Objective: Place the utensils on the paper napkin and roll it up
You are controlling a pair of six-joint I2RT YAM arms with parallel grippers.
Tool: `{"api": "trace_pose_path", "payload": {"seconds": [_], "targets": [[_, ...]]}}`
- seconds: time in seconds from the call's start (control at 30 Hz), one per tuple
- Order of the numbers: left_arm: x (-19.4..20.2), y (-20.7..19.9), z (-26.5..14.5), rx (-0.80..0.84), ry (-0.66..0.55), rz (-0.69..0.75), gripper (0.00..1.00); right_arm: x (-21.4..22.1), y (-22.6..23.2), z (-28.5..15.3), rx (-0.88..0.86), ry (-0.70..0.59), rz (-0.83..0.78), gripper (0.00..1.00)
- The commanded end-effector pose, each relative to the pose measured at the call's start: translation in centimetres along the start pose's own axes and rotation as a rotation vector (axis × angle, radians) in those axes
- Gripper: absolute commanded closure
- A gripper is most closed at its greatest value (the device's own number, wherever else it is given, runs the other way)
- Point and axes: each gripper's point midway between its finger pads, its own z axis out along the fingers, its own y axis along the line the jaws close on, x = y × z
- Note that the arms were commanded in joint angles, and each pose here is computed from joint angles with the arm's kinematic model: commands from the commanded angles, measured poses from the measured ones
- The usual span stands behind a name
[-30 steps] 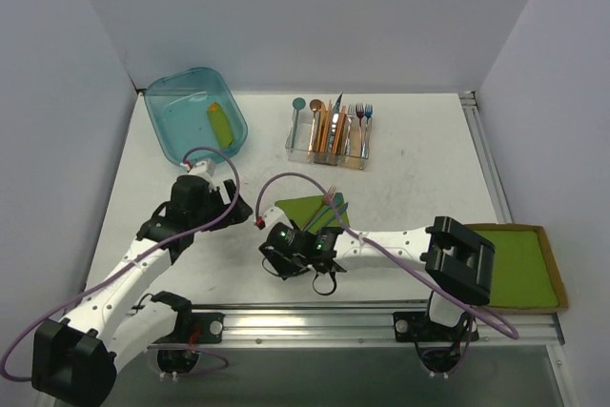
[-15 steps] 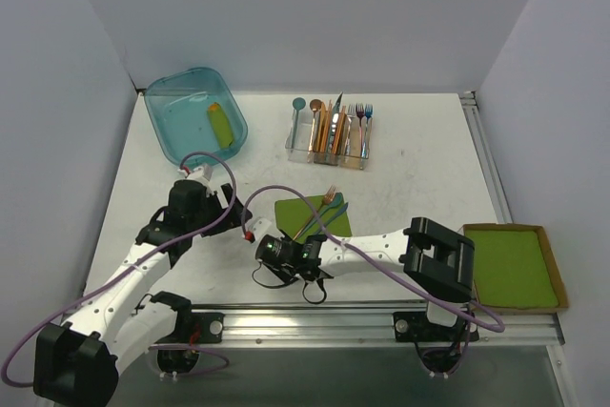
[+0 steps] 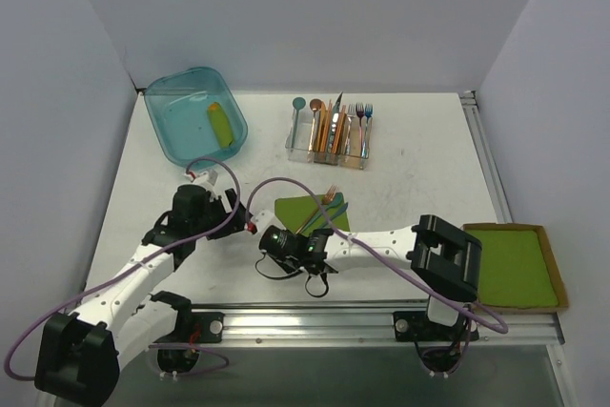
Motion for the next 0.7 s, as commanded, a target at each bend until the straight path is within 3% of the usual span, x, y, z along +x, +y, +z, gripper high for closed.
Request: {"api": "trace_pose_path", "payload": {"seconds": [0.0, 0.27, 0.67], "targets": [[-0.9, -1.8, 0.6, 0.101, -0.04, 0.031, 0.14, -1.7, -1.4, -1.5, -0.035, -0.053, 0.064, 1.0], [-0.7, -2.8, 0.7, 0.162, -0.094, 0.081, 0.15, -2.9, -3.8, -1.8, -0.101, -0.118, 0.208, 1.0], [1.8, -5.8, 3.3, 0.222, -0.05, 0.209, 0.19, -1.5, -7.0, -0.5, -0.115, -0.106, 0.346, 1.0]]}}
